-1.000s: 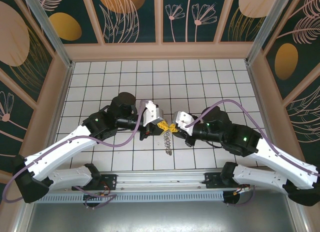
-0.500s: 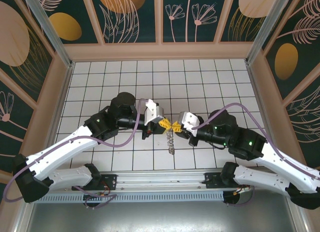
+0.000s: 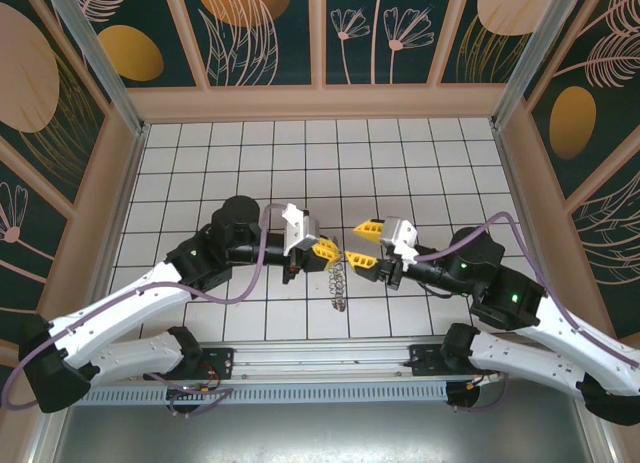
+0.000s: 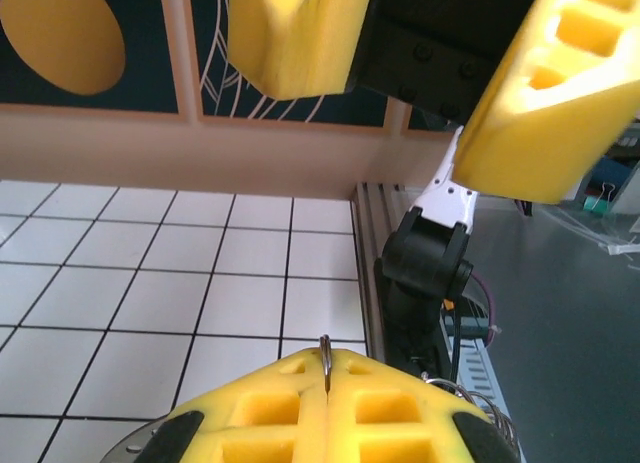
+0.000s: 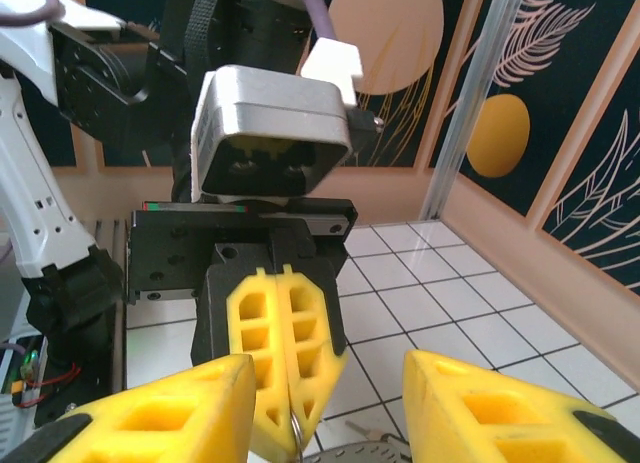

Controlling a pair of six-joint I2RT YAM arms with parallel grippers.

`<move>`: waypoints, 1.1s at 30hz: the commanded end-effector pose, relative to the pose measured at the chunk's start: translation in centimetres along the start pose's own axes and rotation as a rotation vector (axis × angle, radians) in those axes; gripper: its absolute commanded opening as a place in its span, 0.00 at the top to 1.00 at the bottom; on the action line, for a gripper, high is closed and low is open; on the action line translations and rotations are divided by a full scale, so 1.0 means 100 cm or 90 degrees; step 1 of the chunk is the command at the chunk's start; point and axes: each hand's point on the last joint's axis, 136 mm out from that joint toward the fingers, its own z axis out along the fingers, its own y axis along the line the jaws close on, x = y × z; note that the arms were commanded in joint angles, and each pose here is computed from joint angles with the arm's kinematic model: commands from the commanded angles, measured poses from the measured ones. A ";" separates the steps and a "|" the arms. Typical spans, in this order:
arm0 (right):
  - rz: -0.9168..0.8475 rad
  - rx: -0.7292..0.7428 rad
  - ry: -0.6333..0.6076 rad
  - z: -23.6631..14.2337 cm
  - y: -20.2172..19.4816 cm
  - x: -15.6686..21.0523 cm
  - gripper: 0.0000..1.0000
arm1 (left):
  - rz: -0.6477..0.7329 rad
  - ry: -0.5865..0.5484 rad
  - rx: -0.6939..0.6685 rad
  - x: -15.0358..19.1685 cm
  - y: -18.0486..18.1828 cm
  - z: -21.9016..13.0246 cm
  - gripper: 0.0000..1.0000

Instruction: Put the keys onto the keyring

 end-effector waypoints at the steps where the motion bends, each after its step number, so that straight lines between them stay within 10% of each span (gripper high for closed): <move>1: 0.013 0.007 -0.054 -0.004 -0.002 -0.016 0.57 | 0.054 -0.098 0.021 -0.041 -0.016 -0.013 1.00; 33: 0.004 -0.097 -0.123 -0.006 0.031 -0.009 0.68 | 0.042 -0.170 0.132 -0.083 -0.048 -0.025 1.00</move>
